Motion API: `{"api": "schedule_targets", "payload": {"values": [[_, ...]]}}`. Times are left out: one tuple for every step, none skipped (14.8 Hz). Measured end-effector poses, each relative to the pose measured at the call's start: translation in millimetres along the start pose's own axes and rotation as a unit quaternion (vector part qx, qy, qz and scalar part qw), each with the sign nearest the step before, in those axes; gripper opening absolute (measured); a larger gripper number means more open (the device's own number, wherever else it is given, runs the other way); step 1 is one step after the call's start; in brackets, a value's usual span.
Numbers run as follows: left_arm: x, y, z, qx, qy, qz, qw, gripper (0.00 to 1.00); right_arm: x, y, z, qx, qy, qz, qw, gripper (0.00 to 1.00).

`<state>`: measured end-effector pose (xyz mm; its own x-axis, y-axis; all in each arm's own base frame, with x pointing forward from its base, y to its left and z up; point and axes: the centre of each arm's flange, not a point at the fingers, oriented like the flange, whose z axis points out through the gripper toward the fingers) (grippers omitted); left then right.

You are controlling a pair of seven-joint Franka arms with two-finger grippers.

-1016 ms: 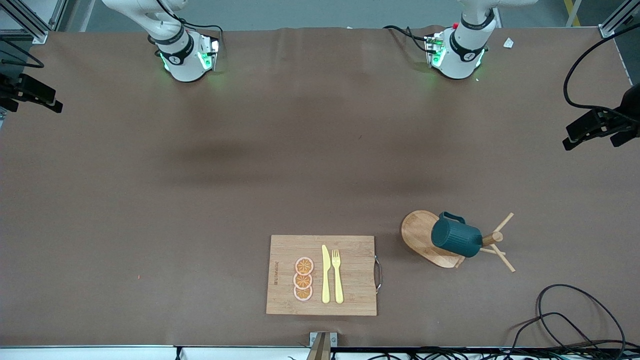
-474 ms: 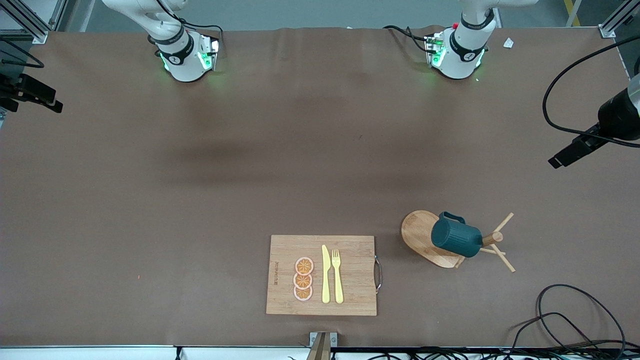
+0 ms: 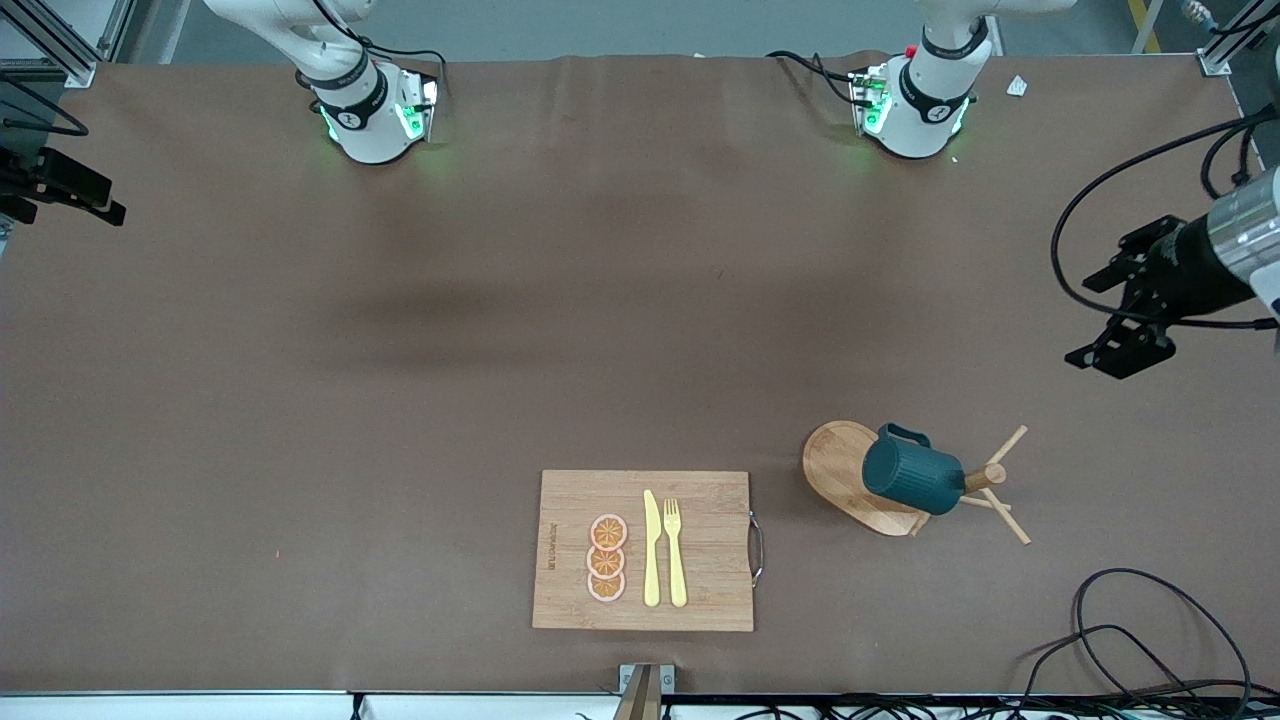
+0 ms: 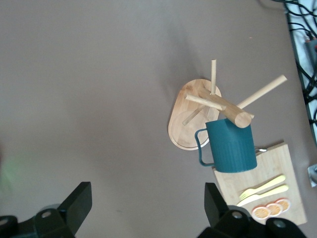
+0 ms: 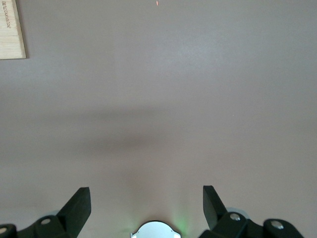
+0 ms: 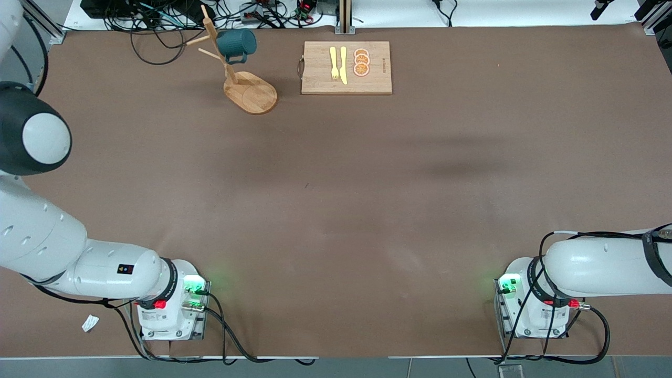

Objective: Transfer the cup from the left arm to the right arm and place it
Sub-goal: 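Move the left gripper toward the teal mug on the wooden stand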

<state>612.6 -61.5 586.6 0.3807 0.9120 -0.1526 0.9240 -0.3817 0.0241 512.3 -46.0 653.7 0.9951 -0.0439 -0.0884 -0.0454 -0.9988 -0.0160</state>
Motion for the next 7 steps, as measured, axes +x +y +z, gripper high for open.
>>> {"api": "schedule_targets", "payload": {"values": [[3.6,6.6,10.1,0.001,-0.001,-0.008,1.0,1.0,0.0,0.0,0.0,0.0,0.0,0.0,1.0,1.0],[8.3,14.7,21.3,-0.002,-0.001,-0.012,1.0,1.0,0.0,0.0,0.0,0.0,0.0,0.0,1.0,1.0],[13.3,23.1,33.2,-0.006,0.001,-0.014,1.0,1.0,0.0,0.0,0.0,0.0,0.0,0.0,1.0,1.0],[18.3,31.4,45.5,-0.011,0.002,-0.016,1.0,1.0,0.0,-0.1,0.0,0.0,0.0,0.0,1.0,1.0],[22.6,39.2,57.2,-0.015,0.004,-0.018,1.0,1.0,0.0,-0.1,0.0,0.0,0.0,0.0,1.0,1.0],[25.7,45.8,67.8,-0.018,0.005,-0.02,1.0,1.0,0.0,-0.1,0.0,0.0,0.0,0.0,1.0,1.0],[27.4,52.1,77.6,-0.022,0.004,-0.02,1.0,1.0,0.0,-0.1,0.0,0.0,0.0,0.0,1.0,1.0]]}}
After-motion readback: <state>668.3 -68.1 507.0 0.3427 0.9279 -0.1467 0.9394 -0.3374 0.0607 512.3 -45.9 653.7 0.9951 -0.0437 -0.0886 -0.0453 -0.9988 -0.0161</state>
